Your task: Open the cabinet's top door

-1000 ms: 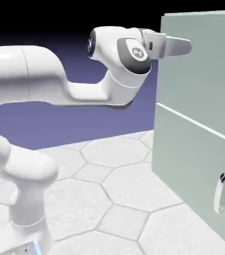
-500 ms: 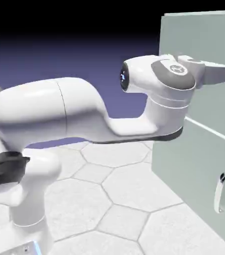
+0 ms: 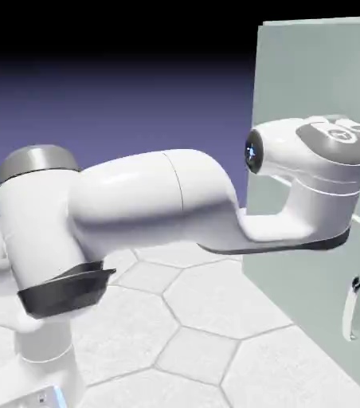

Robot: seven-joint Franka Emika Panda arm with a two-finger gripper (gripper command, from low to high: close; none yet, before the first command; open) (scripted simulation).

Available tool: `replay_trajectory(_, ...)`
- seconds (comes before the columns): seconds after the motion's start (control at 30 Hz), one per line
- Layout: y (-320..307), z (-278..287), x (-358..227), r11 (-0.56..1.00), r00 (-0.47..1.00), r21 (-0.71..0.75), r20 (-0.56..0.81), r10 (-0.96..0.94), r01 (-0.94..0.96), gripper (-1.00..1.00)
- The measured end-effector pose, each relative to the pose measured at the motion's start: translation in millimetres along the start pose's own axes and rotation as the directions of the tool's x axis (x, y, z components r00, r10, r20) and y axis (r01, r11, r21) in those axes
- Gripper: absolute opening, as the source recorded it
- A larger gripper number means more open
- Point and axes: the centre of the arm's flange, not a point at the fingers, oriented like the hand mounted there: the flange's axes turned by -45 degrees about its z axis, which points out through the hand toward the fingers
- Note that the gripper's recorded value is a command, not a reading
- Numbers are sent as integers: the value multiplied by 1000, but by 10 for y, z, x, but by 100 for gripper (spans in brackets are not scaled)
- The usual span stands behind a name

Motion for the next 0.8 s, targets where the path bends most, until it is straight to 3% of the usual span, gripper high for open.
replay_trajectory(0.8,-1185,-2021,0,892,1000,-451,0,0,0,-100)
